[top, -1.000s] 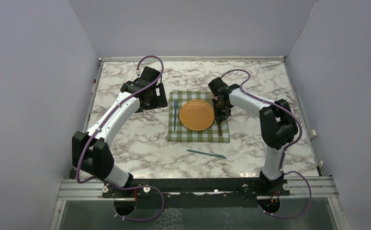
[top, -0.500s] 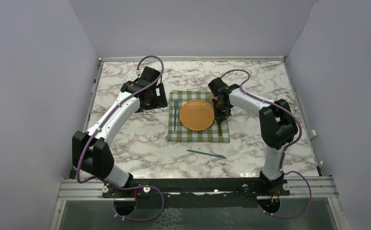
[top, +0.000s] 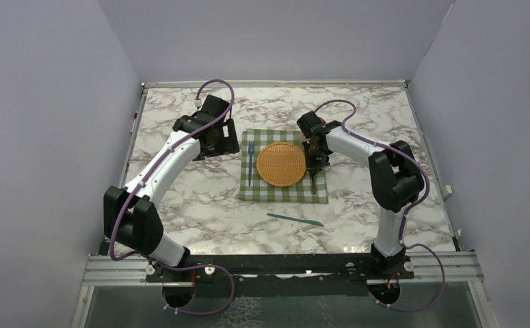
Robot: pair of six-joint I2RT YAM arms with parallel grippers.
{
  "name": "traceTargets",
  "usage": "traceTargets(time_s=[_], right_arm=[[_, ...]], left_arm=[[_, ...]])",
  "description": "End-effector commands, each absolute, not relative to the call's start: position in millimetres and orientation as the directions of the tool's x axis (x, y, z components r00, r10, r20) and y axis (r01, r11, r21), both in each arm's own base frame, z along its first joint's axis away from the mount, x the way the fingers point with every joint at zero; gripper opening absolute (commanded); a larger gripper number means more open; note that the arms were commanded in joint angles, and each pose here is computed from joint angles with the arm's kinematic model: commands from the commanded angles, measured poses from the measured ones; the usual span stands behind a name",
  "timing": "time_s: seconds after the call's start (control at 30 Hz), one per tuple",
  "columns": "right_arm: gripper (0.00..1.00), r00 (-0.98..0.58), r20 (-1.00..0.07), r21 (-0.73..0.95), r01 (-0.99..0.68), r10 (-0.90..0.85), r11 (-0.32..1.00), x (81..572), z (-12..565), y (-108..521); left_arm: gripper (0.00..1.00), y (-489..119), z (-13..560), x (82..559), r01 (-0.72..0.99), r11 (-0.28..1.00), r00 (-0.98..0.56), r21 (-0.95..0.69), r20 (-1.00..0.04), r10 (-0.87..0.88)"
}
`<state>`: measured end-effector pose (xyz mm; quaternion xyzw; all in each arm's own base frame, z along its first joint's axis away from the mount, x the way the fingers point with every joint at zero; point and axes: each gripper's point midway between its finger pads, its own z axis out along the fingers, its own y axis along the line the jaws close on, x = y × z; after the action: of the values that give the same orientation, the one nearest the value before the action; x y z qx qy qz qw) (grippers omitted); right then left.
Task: Set the dinner table for one person
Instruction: Place the spoon on the napkin.
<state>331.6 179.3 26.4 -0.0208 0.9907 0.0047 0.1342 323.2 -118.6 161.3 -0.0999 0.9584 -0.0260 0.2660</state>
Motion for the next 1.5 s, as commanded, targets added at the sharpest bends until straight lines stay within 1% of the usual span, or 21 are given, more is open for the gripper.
traceTargets(time_s=[0.0, 0.1, 0.23, 0.57, 0.83, 0.9, 1.07, 1.13, 1.23, 1.47], right_arm=[[0.03, -0.968, -0.249, -0.033, -0.001, -0.01, 0.999, 329, 16, 171], [0.04, -0.968, -0.249, -0.025, 0.002, -0.004, 1.0, 329, 17, 172], [0.06, -0.967, -0.253, -0.054, 0.012, -0.002, 0.998, 329, 18, 166], [0.04, -0.967, -0.255, -0.091, 0.05, 0.025, 0.995, 326, 18, 158], [0.04, -0.968, -0.251, -0.075, 0.039, 0.019, 0.996, 327, 16, 161], [0.06, -0.969, -0.247, -0.07, 0.036, 0.018, 0.997, 328, 16, 163], [0.2, -0.969, -0.247, -0.063, 0.04, 0.023, 0.997, 330, 20, 166], [0.24, -0.967, -0.255, -0.064, 0.042, 0.025, 0.997, 331, 24, 165], [0.26, -0.962, -0.27, -0.066, 0.045, 0.025, 0.997, 333, 31, 164], [0.26, -0.949, -0.313, -0.04, 0.041, 0.027, 0.998, 340, 58, 168]], left_arm=[[0.99, -120, 168, 330, -0.17, 0.979, -0.831, -0.115, -0.518, -0.205], [0.99, -120, 168, 331, -0.171, 0.979, -0.83, -0.115, -0.519, -0.206], [0.99, -121, 167, 331, -0.17, 0.979, -0.832, -0.115, -0.516, -0.205], [0.99, -121, 165, 332, -0.165, 0.98, -0.835, -0.112, -0.513, -0.2], [0.99, -122, 164, 333, -0.162, 0.98, -0.837, -0.111, -0.51, -0.196], [0.99, -122, 164, 333, -0.16, 0.981, -0.838, -0.111, -0.511, -0.195], [0.99, -122, 163, 334, -0.159, 0.981, -0.838, -0.111, -0.509, -0.194], [0.99, -123, 163, 334, -0.158, 0.981, -0.84, -0.111, -0.508, -0.193], [0.99, -123, 162, 334, -0.157, 0.981, -0.841, -0.114, -0.506, -0.193], [0.99, -126, 161, 337, -0.152, 0.981, -0.841, -0.119, -0.506, -0.192]])
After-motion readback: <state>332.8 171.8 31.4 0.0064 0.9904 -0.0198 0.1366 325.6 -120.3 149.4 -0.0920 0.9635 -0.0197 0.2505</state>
